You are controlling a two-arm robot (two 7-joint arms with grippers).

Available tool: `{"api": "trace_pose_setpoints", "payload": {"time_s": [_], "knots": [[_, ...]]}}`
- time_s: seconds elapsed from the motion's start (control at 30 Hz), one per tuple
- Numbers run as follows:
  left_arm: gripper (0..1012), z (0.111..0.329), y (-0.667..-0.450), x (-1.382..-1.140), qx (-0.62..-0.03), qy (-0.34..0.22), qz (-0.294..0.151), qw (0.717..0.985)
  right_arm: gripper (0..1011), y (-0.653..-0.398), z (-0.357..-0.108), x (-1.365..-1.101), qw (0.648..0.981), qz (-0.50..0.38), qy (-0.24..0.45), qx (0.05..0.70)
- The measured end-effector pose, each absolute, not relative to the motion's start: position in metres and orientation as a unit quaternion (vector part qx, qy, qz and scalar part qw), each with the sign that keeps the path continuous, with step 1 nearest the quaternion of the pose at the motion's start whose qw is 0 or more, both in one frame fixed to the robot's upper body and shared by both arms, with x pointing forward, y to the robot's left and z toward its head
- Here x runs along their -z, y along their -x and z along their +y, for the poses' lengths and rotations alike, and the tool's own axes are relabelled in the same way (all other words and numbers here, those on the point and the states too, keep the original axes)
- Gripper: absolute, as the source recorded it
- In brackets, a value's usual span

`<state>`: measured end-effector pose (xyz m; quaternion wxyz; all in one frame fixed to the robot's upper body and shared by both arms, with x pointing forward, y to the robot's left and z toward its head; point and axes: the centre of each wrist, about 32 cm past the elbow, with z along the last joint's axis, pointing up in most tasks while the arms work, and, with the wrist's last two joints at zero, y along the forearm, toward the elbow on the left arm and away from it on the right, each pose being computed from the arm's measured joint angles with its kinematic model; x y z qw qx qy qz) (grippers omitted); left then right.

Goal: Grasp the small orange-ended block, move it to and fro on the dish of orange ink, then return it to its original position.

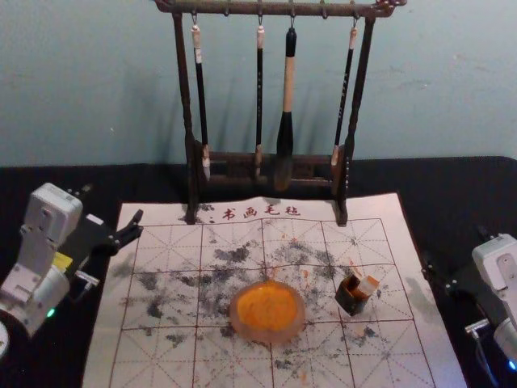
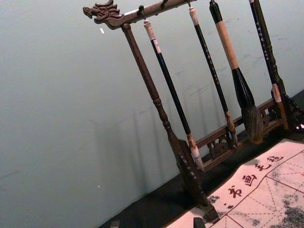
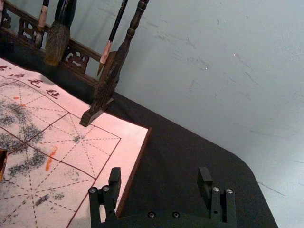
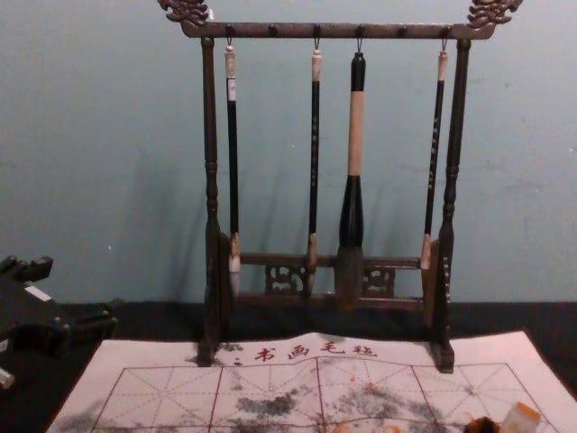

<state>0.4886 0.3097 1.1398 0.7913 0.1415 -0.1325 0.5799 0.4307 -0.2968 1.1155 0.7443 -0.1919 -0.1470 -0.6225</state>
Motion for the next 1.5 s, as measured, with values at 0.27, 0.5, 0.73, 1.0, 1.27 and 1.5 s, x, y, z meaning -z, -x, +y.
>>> {"api": "trace_pose_setpoints", "payload": {"time_s": [0.27,0.5,0.73,1.0,1.27,1.5], "knots": [[1001,0.3096,-0.4886,-1.1398,-0.58,-0.141,-0.132,0.791,1002,-0.4307,-0.2967,-1.1155,0.744,-0.147,0.192,0.623],[1001,0.3097,-0.4886,-1.1398,-0.58,-0.141,-0.132,0.791,1002,-0.4307,-0.2967,-1.1155,0.744,-0.147,0.192,0.623],[1001,0.3097,-0.4886,-1.1398,-0.58,-0.141,-0.132,0.791,1002,-0.4307,-0.2967,-1.1155,0.744,-0.147,0.192,0.623],[1001,0.3097,-0.4886,-1.1398,-0.58,-0.141,-0.132,0.791,1002,-0.4307,-0.2968,-1.1155,0.744,-0.147,0.192,0.623],[1001,0.3096,-0.4886,-1.1398,-0.58,-0.141,-0.132,0.791,1000,-0.4307,-0.2967,-1.1155,0.744,-0.147,0.192,0.623],[1001,0.3096,-0.4886,-1.1398,-0.58,-0.141,-0.132,0.791,1000,-0.4307,-0.2967,-1.1155,0.744,-0.147,0.192,0.623]]}}
